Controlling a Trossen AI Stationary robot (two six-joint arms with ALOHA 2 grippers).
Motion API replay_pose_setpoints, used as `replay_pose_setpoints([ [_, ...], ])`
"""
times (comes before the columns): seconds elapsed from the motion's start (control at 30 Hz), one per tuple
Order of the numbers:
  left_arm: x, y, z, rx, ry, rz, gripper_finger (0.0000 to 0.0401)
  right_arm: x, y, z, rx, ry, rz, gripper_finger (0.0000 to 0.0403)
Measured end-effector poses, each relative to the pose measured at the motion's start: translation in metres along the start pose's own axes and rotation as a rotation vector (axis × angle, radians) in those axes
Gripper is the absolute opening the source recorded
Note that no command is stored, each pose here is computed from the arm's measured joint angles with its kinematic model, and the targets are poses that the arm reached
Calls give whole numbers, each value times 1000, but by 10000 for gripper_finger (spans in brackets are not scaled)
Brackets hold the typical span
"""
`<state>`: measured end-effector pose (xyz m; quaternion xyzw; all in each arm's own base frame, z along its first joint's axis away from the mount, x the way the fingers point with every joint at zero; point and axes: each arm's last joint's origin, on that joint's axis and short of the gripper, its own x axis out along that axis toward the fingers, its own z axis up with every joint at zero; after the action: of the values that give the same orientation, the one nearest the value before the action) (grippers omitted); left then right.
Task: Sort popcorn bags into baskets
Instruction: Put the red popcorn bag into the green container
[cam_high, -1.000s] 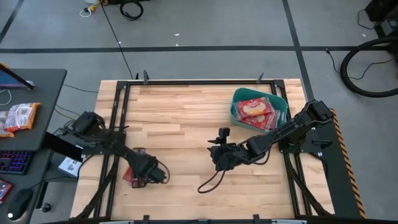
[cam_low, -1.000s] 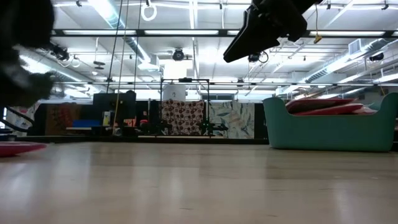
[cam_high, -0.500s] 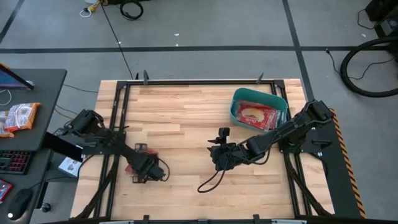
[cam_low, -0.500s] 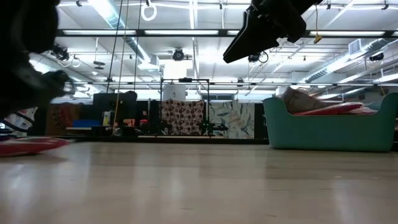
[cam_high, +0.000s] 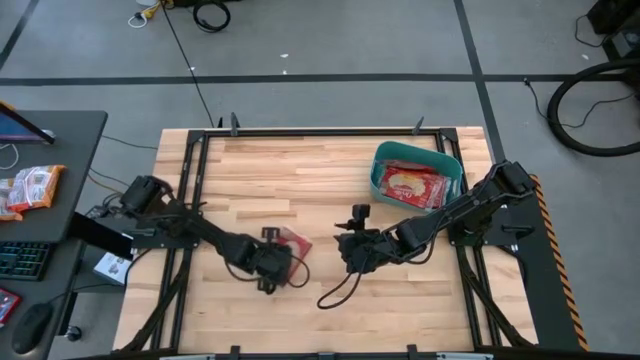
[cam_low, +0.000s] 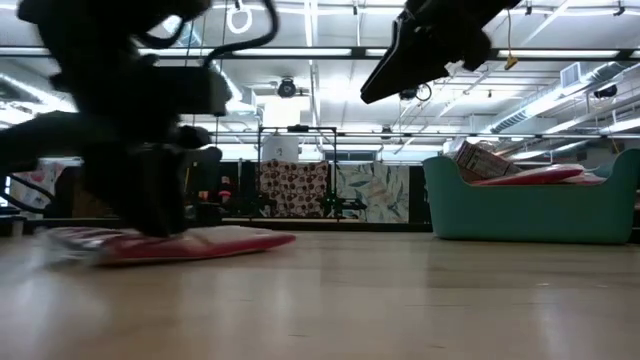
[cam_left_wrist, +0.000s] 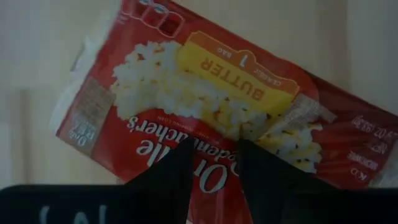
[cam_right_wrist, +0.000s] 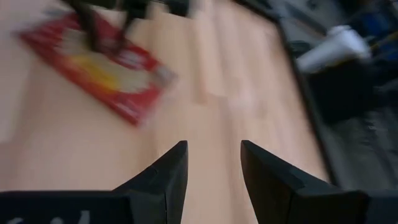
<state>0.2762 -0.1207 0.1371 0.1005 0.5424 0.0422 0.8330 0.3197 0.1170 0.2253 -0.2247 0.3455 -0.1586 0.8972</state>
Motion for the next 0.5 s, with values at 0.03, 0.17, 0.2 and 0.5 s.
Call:
replay_pose_setpoints([
  [0.03,2,3,3,-2,-19,2,130,0,1,0,-1,1,36,153],
  [0.17,7,18,17,-24,-100,5,130,-1,5,-4,-35,34,177,153],
  [0.2,8,22,19,-25,-109,2,130,-1,5,-5,-40,47,185,153],
  [0.5,-12,24,39,5,-15,-133,130,11,7,-18,94,52,265,153],
])
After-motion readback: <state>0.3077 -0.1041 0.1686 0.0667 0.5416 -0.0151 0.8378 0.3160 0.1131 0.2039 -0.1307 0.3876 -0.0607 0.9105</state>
